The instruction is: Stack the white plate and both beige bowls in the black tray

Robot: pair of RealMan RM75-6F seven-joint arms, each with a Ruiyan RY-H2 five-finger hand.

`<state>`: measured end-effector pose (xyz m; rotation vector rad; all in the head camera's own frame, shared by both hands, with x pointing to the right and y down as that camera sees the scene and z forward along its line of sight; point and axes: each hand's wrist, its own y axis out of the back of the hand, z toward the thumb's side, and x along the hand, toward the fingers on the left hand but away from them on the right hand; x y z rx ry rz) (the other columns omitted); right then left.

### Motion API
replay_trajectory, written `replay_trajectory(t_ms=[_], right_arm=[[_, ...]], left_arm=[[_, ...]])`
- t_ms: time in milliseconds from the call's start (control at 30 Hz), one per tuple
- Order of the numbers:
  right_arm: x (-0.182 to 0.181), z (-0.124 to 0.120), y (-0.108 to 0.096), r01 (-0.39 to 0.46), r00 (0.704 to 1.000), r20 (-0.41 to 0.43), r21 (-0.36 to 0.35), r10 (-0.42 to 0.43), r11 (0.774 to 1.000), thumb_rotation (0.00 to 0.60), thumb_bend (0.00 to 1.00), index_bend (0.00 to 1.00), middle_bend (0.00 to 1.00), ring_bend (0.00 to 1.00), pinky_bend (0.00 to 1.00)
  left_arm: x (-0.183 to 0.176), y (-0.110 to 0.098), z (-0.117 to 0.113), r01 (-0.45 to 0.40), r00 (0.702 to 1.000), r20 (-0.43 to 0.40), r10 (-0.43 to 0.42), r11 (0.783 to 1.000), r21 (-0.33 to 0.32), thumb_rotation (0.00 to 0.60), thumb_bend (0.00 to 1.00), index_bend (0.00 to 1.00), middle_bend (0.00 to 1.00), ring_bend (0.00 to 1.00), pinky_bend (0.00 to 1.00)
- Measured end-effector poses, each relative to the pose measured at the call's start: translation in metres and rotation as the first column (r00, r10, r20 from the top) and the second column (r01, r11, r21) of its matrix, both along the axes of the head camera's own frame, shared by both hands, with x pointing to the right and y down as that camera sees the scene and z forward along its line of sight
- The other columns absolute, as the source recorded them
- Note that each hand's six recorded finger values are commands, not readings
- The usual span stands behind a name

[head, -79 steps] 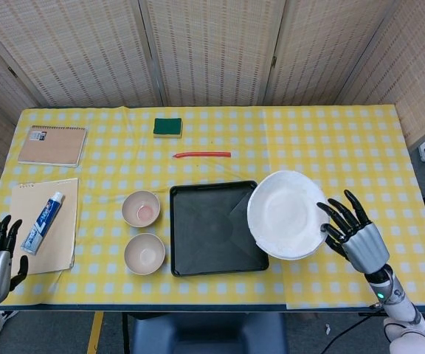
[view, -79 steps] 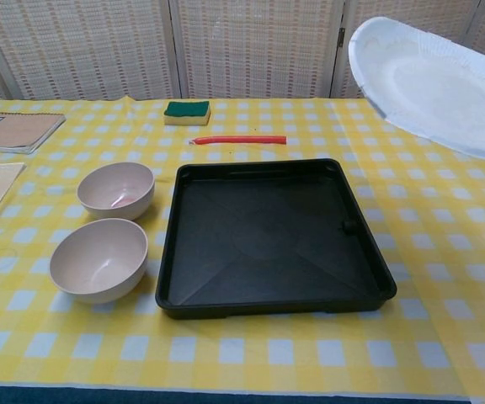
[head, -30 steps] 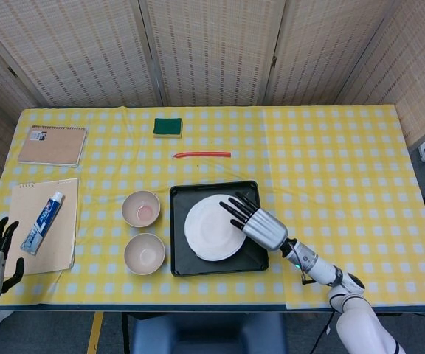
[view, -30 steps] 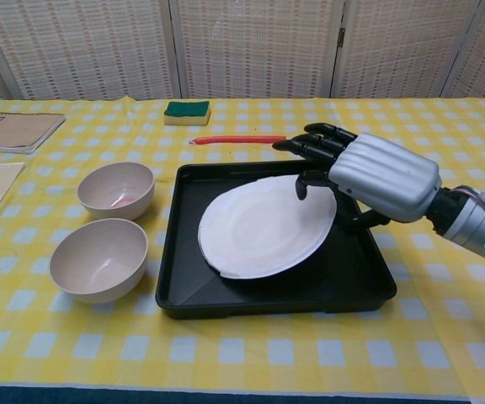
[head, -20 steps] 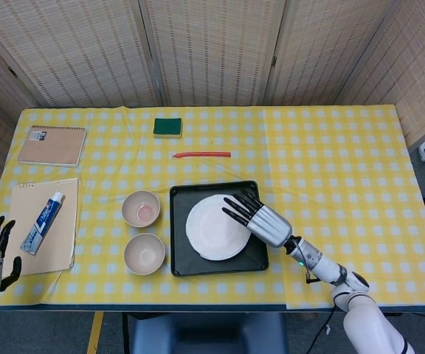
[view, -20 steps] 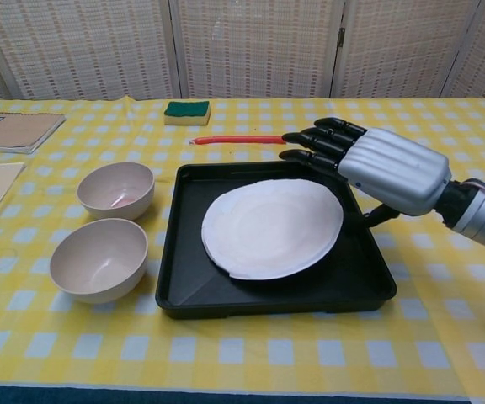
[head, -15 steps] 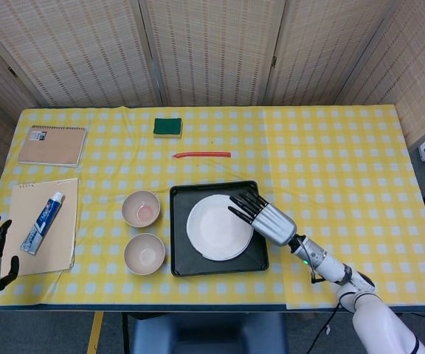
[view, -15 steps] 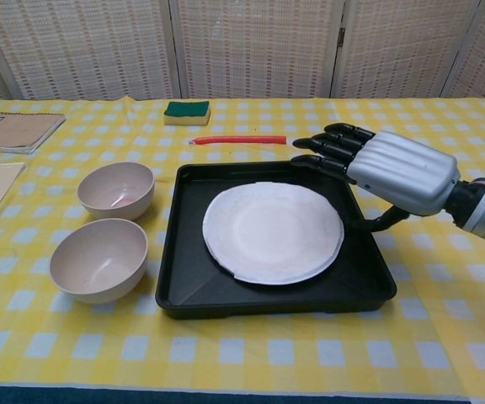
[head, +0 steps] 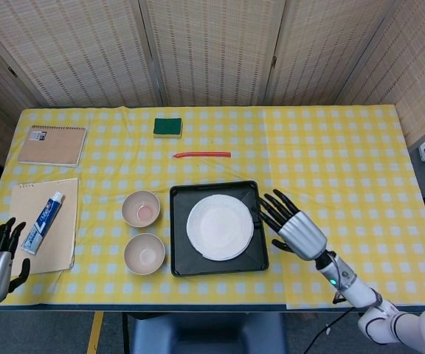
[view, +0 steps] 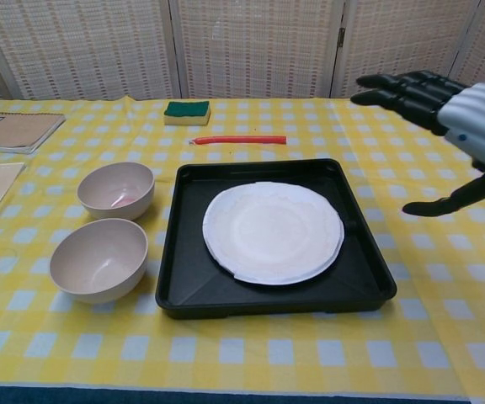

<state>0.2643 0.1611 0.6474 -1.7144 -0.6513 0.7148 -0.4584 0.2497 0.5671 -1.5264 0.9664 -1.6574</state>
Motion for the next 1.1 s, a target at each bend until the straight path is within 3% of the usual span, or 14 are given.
replay_trajectory(t_ms=[100,267,433,533,600,700,800,867,967,1100], right_arm=[[0.043,-0.024,0.013,-0.124,0.992,-0.002,0.07,0.125,0.99,0.6,0.16,0.0,0.0,0.0,0.0],[0.108,-0.054,0.041,-0.316,0.943,-0.068,0.119,0.326,0.941,0.6,0.16,0.0,0.0,0.0,0.0],[0.133,-0.087,0.045,-0.395,0.91,-0.057,0.187,0.411,0.9,0.6,0.16,0.0,0.0,0.0,0.0],[0.134,-0.095,0.047,-0.4,0.909,-0.042,0.183,0.414,0.898,0.6,0.16,0.0,0.0,0.0,0.0],[0.134,-0.097,0.048,-0.399,0.911,-0.04,0.172,0.411,0.901,0.6,0.16,0.0,0.0,0.0,0.0],[0.133,-0.099,0.05,-0.397,0.913,-0.032,0.151,0.406,0.905,0.6,0.16,0.0,0.0,0.0,0.0],[0.134,-0.1,0.049,-0.4,0.912,-0.031,0.145,0.408,0.905,0.6,0.16,0.0,0.0,0.0,0.0],[0.134,-0.098,0.048,-0.4,0.912,-0.034,0.138,0.408,0.906,0.6,0.16,0.0,0.0,0.0,0.0],[0.134,-0.094,0.048,-0.398,0.913,-0.044,0.126,0.406,0.909,0.6,0.16,0.0,0.0,0.0,0.0],[0.134,-0.093,0.046,-0.397,0.913,-0.044,0.125,0.405,0.909,0.6,0.16,0.0,0.0,0.0,0.0]], left_arm=[[0.013,0.007,-0.001,-0.045,0.999,-0.021,0.045,0.999,-0.015,0.6,0.52,0.0,0.0,0.0,0.0],[0.029,0.018,0.003,-0.094,0.995,-0.04,0.092,0.994,-0.051,0.6,0.48,0.0,0.0,0.0,0.0],[0.039,0.022,0.007,-0.128,0.991,-0.053,0.125,0.99,-0.061,0.6,0.47,0.0,0.01,0.0,0.01],[0.047,0.024,0.008,-0.162,0.985,-0.072,0.158,0.986,-0.05,0.6,0.46,0.0,0.06,0.03,0.09],[0.054,0.026,0.011,-0.19,0.978,-0.094,0.184,0.98,-0.053,0.6,0.44,0.0,0.14,0.1,0.24],[0.06,0.028,0.018,-0.222,0.97,-0.115,0.214,0.973,-0.063,0.6,0.39,0.01,0.35,0.33,0.5],[0.071,0.029,0.02,-0.268,0.956,-0.135,0.26,0.963,-0.042,0.6,0.36,0.1,0.59,0.54,0.68],[0.08,0.029,0.02,-0.307,0.942,-0.15,0.301,0.952,-0.016,0.6,0.35,0.21,0.76,0.69,0.8],[0.098,0.03,0.021,-0.363,0.912,-0.19,0.364,0.931,0.041,0.6,0.35,0.33,0.93,0.85,0.95],[0.115,0.032,0.031,-0.393,0.883,-0.245,0.401,0.916,0.083,0.6,0.35,0.38,1.0,0.96,1.0]])
